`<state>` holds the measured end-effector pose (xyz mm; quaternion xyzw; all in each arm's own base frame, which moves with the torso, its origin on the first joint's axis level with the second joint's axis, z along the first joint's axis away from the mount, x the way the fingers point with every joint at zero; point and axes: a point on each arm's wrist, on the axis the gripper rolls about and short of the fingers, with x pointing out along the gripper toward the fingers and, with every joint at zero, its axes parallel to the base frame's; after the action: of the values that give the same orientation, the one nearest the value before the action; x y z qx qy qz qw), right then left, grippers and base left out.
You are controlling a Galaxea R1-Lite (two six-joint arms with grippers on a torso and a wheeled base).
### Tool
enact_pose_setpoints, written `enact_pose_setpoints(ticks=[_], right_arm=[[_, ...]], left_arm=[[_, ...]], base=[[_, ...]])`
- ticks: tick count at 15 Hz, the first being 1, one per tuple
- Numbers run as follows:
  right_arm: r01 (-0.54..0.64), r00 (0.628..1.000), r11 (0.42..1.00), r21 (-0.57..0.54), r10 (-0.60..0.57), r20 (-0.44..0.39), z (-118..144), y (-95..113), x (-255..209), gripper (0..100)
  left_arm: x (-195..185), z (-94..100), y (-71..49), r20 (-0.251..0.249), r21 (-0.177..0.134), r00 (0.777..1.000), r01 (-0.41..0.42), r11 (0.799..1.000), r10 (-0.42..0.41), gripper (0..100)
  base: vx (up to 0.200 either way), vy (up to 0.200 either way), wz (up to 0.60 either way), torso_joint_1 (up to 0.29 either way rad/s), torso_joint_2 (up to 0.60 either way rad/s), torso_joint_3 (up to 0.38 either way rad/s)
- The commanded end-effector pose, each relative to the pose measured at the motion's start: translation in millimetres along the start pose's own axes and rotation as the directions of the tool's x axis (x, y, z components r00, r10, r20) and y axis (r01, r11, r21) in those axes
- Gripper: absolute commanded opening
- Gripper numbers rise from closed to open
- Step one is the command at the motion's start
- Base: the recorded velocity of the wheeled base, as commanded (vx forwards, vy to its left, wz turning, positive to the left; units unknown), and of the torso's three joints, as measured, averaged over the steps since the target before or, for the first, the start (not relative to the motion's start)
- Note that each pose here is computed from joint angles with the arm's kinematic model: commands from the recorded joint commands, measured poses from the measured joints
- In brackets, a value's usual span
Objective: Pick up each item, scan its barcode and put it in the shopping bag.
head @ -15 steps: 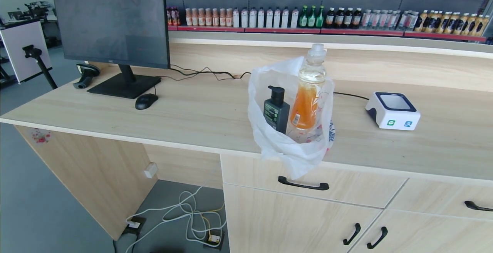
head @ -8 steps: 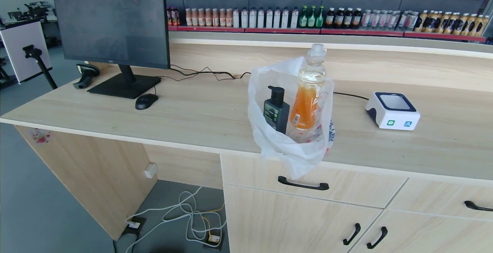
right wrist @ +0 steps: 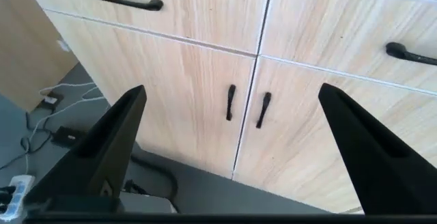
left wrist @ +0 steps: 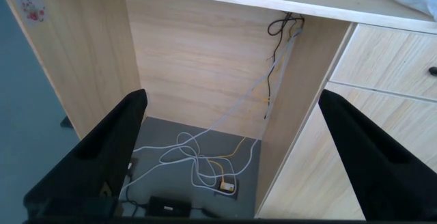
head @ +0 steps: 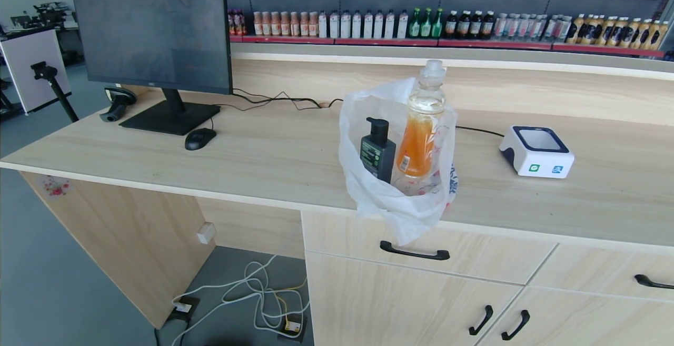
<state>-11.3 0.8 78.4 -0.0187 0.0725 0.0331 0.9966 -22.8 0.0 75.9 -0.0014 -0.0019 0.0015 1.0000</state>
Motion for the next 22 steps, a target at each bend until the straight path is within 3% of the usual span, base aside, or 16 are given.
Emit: enact_pose_setpoints(ticks=[1,2,8,10,16,22], right_arm=[[0.049,0.993,0.999,0.014,-0.051,0.109,-3.1,1.3,-8.3,100],[0.022,0.989,1.0,0.01,-0.023,0.147,-4.3,1.0,-11.0,100],[0.023,0.989,1.0,0.01,-0.024,0.146,-4.3,1.1,-11.0,100],[0.022,0.989,1.0,0.019,-0.024,0.146,-4.3,1.1,-11.0,100],[0.023,0.989,1.0,0.021,-0.026,0.146,-4.3,1.1,-11.0,100],[0.022,0.989,1.0,0.016,-0.024,0.146,-4.3,1.1,-11.0,100]], left_arm=[[0.1,0.1,0.0,-0.001,0.0,1.0,0.0,1.0,0.0,100],[0.1,0.1,0.0,-0.001,-0.002,1.0,0.0,1.0,0.0,100],[0.1,0.1,0.0,-0.001,0.0,1.0,0.0,1.0,0.0,100],[0.1,0.1,0.0,-0.001,0.001,1.0,0.001,1.0,-0.001,100],[0.1,0.1,0.0,-0.001,0.001,1.0,0.0,1.0,0.0,100],[0.1,-0.3,0.0,-0.004,0.003,1.0,0.0,1.0,0.0,100]], base=[[0.0,0.0,0.0,0.0,0.0,0.0],[0.0,0.0,0.0,0.0,0.0,0.0],[-0.2,0.0,0.0,0.008,0.0,0.004],[0.0,0.0,0.0,0.0,0.0,0.0],[0.0,0.0,-0.6,-0.001,0.0,0.002],[0.0,-0.2,0.0,-0.002,0.0,0.005]])
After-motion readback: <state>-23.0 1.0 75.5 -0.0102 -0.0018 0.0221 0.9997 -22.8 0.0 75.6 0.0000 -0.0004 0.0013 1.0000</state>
